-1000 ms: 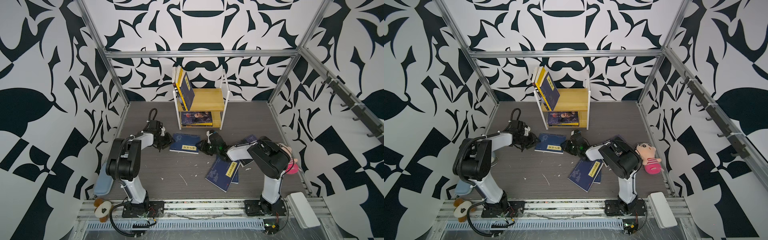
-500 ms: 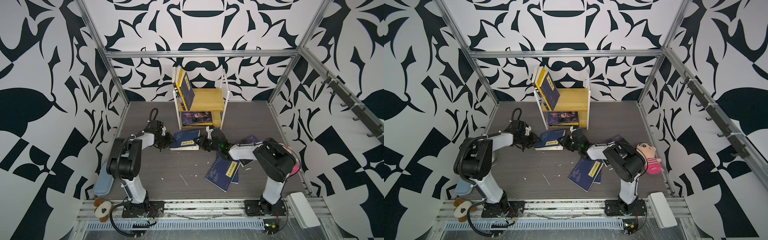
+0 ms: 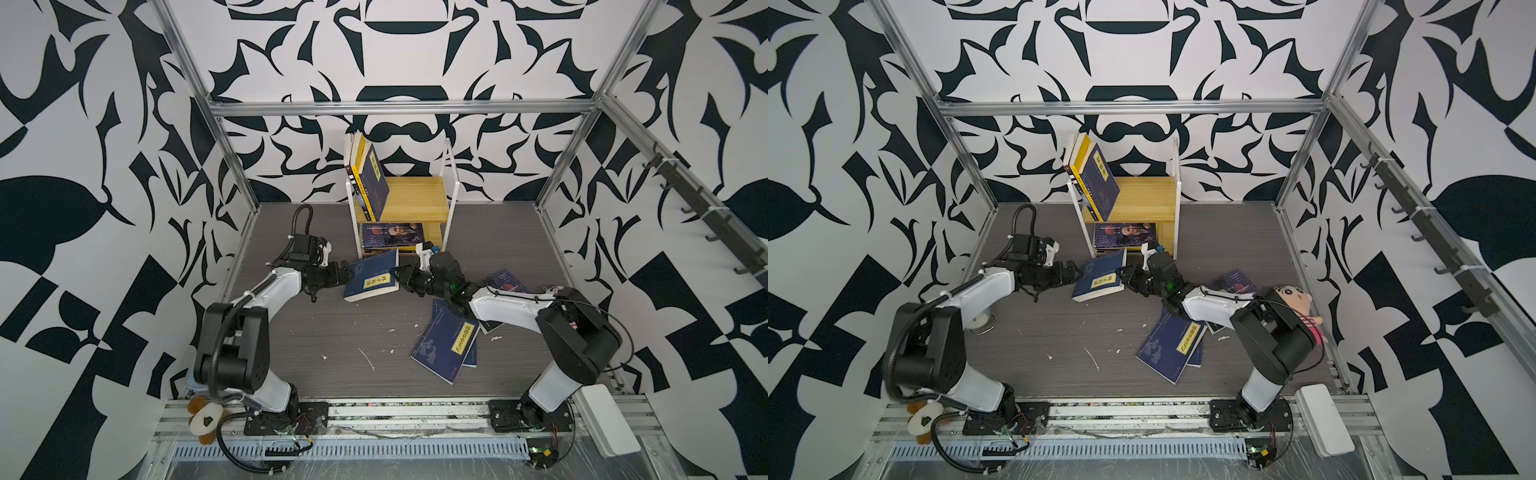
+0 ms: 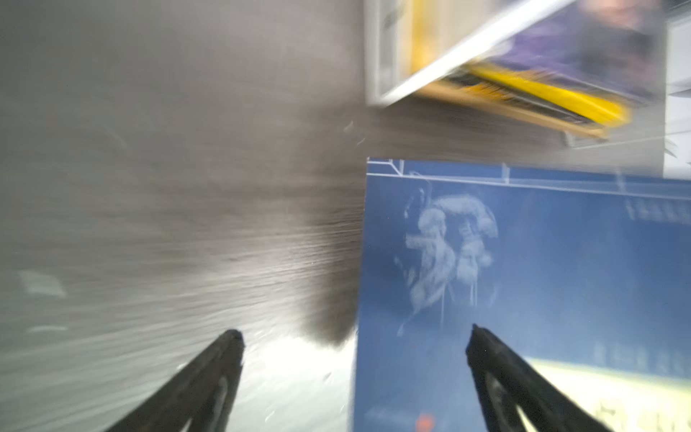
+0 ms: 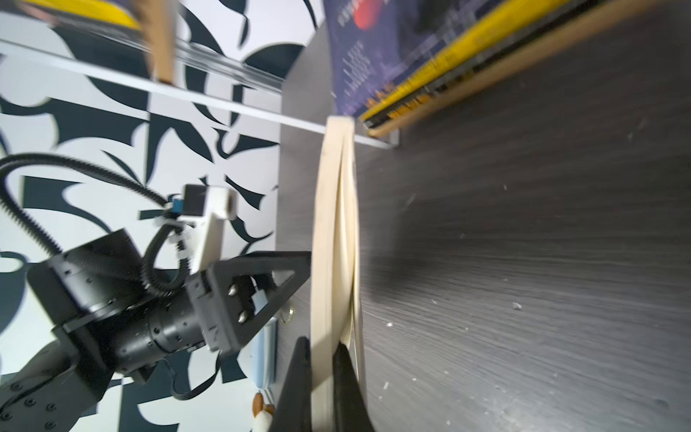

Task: Stacking books/files
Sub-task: Pick up the book from the center of the table.

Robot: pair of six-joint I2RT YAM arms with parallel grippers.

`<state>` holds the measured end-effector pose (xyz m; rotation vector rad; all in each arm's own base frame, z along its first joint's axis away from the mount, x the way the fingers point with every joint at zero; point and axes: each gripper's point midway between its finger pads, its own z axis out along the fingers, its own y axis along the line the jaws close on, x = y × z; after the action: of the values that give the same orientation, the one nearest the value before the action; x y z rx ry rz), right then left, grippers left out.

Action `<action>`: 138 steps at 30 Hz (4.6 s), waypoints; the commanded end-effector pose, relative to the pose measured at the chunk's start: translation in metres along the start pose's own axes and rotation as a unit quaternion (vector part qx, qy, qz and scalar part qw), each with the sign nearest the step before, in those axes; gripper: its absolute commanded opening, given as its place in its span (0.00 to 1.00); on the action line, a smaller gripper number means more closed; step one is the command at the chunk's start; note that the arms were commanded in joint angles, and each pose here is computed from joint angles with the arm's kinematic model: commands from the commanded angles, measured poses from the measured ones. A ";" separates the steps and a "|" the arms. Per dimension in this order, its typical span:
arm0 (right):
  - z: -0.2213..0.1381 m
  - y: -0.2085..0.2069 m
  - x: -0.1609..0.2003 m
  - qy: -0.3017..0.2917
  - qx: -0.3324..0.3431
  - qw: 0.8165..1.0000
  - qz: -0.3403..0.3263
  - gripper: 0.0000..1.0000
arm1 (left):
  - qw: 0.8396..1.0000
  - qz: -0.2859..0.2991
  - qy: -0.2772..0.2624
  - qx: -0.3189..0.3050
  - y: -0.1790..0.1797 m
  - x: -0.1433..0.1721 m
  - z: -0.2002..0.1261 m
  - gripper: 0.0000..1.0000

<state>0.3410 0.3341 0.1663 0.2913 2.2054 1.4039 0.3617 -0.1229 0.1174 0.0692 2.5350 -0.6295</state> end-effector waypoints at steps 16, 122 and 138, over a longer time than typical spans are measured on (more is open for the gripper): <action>-0.049 0.093 -0.058 -0.094 -0.090 0.990 0.057 0.04 | 0.855 0.518 0.007 0.027 -0.134 -0.010 -0.064 0.99; -0.144 0.164 -0.008 0.050 -0.305 0.781 -0.542 0.71 | 0.827 0.366 -0.013 0.427 -0.195 0.031 -0.194 0.00; -0.129 0.178 -0.001 0.098 -0.385 0.770 -0.499 0.00 | 0.832 0.396 -0.031 0.387 -0.186 0.023 -0.193 0.46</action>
<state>0.2684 0.3153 0.3311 -1.1302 1.4133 1.5322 0.2215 -0.2057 0.3184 1.2505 1.7988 -1.2224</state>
